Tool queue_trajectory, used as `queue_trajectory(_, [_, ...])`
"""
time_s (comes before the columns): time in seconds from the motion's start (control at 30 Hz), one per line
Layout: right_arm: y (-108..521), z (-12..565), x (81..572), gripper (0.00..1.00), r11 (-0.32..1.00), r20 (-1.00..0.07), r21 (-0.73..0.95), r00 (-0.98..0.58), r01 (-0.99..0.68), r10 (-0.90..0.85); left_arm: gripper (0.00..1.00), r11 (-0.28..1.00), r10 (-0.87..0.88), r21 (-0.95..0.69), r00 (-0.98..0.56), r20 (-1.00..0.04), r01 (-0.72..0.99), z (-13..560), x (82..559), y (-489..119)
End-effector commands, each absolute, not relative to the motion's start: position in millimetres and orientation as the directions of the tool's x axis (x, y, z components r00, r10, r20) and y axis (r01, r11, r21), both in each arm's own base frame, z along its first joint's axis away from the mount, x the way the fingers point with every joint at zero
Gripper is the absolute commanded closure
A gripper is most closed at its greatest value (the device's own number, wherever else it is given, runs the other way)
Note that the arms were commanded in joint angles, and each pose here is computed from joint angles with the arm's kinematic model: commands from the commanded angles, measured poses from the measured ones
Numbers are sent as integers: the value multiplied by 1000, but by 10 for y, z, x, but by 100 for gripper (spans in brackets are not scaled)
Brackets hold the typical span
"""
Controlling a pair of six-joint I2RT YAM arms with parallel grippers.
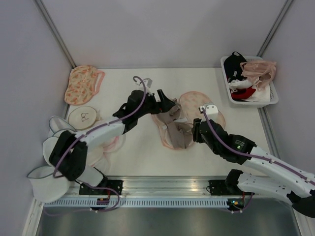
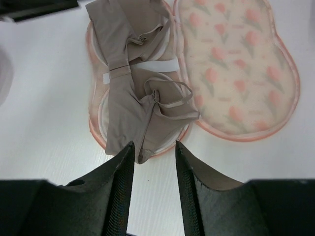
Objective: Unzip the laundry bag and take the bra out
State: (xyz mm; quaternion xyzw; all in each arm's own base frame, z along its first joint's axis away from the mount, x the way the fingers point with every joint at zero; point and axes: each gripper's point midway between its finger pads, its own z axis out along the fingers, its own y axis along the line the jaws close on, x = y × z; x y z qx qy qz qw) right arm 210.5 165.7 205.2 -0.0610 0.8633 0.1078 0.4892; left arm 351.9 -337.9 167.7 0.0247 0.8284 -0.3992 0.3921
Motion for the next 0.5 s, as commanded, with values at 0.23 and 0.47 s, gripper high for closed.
queue_trajectory(0.23, [2350,1652,2451,44,913,-835,73,-525,-402,-164,0,631,-475,-699,-545,-691,336,2243,2945,-2644])
queue_trajectory(0.47, [2648,1235,2981,37,889,-781,56,-575,-454,-244,0,599,-528,-748,-561,-638,287,1972,2479,-2291])
